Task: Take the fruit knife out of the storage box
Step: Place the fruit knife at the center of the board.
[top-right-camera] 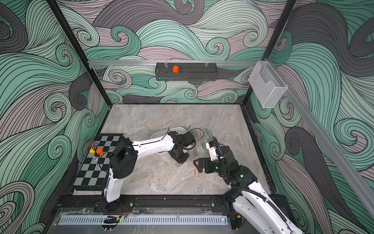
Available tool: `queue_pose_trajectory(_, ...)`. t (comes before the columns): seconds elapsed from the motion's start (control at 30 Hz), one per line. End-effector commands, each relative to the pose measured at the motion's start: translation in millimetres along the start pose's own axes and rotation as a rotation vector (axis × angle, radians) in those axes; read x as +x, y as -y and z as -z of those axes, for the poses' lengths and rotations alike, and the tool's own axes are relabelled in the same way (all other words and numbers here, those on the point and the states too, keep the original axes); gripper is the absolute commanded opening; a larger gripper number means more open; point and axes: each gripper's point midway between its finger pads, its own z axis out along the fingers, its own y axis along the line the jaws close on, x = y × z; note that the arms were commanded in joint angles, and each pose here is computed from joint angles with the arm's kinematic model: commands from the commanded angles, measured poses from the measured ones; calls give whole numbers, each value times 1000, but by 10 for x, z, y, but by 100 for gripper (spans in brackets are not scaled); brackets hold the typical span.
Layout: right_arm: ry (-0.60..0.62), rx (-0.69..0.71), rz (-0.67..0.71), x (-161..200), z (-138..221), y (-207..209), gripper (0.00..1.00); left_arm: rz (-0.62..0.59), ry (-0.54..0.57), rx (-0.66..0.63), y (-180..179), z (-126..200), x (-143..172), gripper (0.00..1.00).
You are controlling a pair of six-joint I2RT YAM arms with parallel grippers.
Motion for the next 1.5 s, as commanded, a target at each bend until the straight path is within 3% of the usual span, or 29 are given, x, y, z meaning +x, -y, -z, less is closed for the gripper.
queue_pose_trajectory(0.0,7,16,-22,8,33,22,98,9,-25,35,83,-147,-15,2)
queue_pose_trajectory(0.2,15,10,-14,-26,58,-6,98,2,-50,36,97,-208,0,8)
queue_pose_trajectory(0.27,16,4,-11,-24,66,-17,98,-6,-44,37,110,-151,-23,18)
queue_pose_trajectory(0.37,25,-11,-10,-29,92,-43,98,-11,-12,36,125,4,-88,47)
queue_pose_trajectory(0.4,30,-17,-9,-36,105,-57,98,-15,0,35,131,59,-109,51)
queue_pose_trajectory(0.63,50,-63,1,-166,258,-232,98,-37,64,32,175,513,-282,69)
queue_pose_trajectory(0.87,81,-94,22,-378,336,-406,98,-74,133,-52,-31,1057,-515,72)
queue_pose_trajectory(1.13,67,-37,53,-581,102,-385,98,-5,190,-102,-713,1343,-738,73)
queue_pose_trajectory(1.33,72,-6,65,-782,-169,-377,98,29,180,-92,-1132,1179,-797,71)
queue_pose_trajectory(1.47,73,6,73,-904,-333,-383,98,14,145,-86,-1226,947,-801,65)
